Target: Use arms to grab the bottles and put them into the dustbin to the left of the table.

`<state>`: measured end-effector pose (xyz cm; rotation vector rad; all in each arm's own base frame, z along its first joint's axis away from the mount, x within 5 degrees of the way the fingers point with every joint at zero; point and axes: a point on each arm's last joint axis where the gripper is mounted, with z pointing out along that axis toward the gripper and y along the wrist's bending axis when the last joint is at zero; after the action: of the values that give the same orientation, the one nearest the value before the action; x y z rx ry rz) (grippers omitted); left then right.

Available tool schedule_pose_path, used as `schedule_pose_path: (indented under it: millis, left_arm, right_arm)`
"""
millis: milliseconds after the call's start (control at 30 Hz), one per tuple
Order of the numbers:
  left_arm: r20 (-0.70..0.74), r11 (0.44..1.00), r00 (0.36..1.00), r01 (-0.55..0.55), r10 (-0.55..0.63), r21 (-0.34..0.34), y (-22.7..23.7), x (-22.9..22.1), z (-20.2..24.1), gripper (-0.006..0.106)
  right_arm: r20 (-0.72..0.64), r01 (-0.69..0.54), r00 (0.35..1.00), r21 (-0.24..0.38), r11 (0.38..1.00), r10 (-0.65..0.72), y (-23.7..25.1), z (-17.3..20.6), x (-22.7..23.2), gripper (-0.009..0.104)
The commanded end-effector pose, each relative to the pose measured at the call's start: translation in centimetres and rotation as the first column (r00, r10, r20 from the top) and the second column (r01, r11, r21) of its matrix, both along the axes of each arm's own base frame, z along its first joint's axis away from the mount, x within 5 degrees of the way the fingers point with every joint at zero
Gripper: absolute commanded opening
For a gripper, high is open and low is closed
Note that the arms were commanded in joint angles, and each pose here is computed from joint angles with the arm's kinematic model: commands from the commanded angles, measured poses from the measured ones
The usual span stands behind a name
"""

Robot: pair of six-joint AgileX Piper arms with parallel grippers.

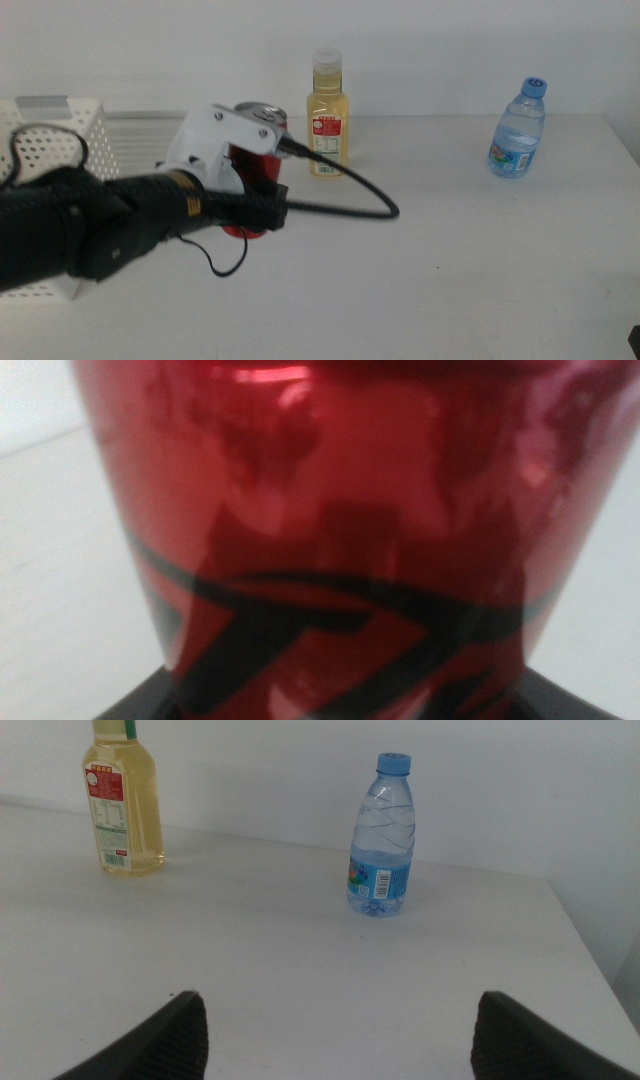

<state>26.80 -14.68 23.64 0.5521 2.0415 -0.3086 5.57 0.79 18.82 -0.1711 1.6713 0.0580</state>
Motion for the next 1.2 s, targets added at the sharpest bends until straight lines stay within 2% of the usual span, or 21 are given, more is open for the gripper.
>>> schedule_pose_path:
  millis: [0,133,367,533,667,933,1167]
  left_arm:
    - [0.098,0.998,0.995,-0.013,0.020,-0.068,-0.1,0.3,4.3,-0.005]
    - [0.055,0.998,0.997,-0.060,0.060,-0.012,0.3,1.0,6.1,-0.005]
    - [-0.037,0.977,0.978,-0.203,0.206,0.058,3.5,2.6,9.1,-0.005]
    - [-0.108,0.975,0.973,-0.190,0.203,0.116,5.8,3.1,11.3,-0.005]
    - [-0.140,0.974,0.969,-0.188,0.206,0.128,7.8,3.3,13.1,-0.005]
    - [-0.215,0.916,0.893,-0.366,0.395,0.163,14.5,3.9,16.0,-0.005]
    - [-0.270,0.892,0.855,-0.392,0.443,0.225,18.3,4.4,16.8,-0.005]
  right_arm:
    - [0.110,0.004,0.994,0.000,1.000,-0.004,0.0,1.1,-0.2,0.077]
    - [0.110,0.004,0.994,0.000,1.000,-0.004,0.0,1.1,-0.2,0.077]
    - [0.110,0.004,0.994,0.000,1.000,-0.004,0.0,1.1,-0.2,0.077]
    - [0.110,0.004,0.994,0.000,1.000,-0.004,0.0,1.1,-0.2,0.077]
    - [0.110,0.004,0.994,0.000,1.000,-0.004,0.0,1.1,-0.2,0.077]
    - [0.110,0.004,0.994,0.000,1.000,-0.004,0.0,1.1,-0.2,0.077]
    - [0.110,0.004,0.994,0.000,1.000,-0.004,0.0,1.1,-0.2,0.077]
